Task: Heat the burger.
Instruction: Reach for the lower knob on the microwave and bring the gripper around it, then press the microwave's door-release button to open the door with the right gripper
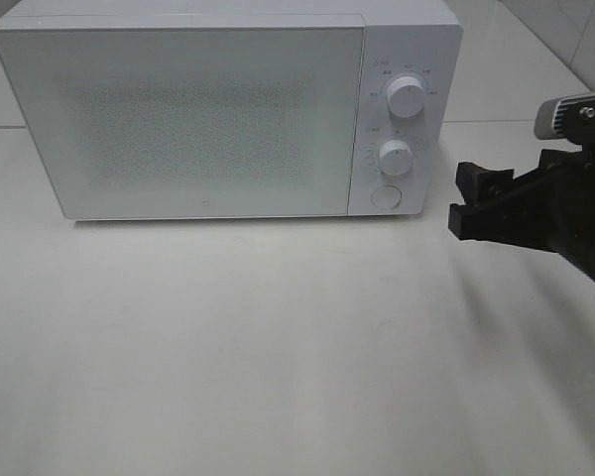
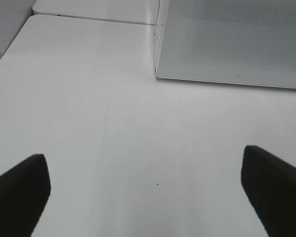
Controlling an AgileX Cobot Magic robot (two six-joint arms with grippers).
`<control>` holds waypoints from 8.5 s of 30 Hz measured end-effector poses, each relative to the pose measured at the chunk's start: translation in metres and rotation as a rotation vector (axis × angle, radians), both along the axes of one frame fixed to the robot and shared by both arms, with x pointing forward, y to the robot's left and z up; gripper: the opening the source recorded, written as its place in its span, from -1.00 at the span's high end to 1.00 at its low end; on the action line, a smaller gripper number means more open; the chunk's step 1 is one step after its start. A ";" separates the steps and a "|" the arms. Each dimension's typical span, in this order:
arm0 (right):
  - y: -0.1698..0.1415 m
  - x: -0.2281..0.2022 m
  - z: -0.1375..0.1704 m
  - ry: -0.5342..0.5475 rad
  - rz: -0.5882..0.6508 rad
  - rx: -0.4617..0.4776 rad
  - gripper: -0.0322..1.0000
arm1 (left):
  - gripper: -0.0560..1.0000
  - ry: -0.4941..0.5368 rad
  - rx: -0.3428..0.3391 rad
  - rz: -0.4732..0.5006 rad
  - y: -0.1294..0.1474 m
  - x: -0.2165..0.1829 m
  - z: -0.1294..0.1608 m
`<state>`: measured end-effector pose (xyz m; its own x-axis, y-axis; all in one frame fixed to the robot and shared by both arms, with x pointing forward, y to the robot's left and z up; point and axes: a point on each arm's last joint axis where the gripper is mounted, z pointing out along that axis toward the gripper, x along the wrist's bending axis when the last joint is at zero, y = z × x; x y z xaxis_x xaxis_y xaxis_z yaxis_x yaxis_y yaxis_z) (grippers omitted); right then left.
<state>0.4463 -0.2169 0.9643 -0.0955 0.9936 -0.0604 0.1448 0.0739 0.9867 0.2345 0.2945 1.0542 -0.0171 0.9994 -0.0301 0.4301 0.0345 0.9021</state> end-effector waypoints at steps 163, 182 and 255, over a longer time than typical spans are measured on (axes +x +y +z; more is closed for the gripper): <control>0.077 0.115 -0.074 -0.041 -0.228 0.976 0.06 | -0.95 0.000 -0.001 -0.001 0.000 0.000 0.000; 0.077 0.114 -0.074 -0.013 -0.270 1.502 0.06 | -0.95 0.000 -0.001 -0.001 0.000 0.000 0.000; 0.064 0.066 -0.061 0.267 -0.227 1.441 -0.47 | -0.95 0.000 -0.001 -0.001 0.000 0.000 0.000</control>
<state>0.5124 -0.1528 0.9037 0.2172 0.1753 0.9603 0.2036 -0.9702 0.1311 0.2345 0.2945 1.0542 -0.0165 0.9994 -0.0309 0.4301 0.0350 0.9021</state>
